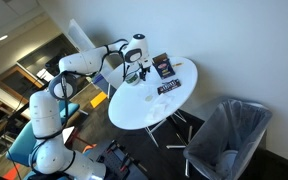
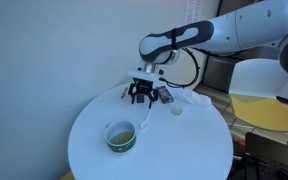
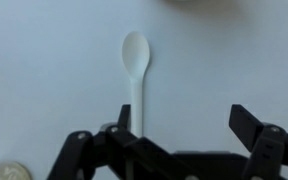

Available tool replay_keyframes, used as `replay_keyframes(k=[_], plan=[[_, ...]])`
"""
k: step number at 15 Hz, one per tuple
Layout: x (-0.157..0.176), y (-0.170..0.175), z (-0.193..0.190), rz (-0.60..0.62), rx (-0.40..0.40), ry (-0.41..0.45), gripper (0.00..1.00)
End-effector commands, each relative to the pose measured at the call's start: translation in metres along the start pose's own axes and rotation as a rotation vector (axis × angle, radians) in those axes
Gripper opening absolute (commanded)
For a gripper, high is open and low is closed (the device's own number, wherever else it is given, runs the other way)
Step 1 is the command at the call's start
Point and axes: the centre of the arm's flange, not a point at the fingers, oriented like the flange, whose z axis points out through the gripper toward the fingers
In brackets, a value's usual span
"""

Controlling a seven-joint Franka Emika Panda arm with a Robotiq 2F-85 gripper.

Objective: Put some of the things in the cup on the spoon

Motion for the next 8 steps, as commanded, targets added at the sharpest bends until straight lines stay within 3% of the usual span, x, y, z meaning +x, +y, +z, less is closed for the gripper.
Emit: replay_keyframes(k=[1,4,8], plan=[[-0.005,-0.002,-0.01,0.002,-0.026,-0.05,1.0],[0.007,-0.003,0.003,-0.011,-0.094,-0.083,1.0],[0.028,0.005,0.015,-0.002,-0.122,-0.1,1.0]])
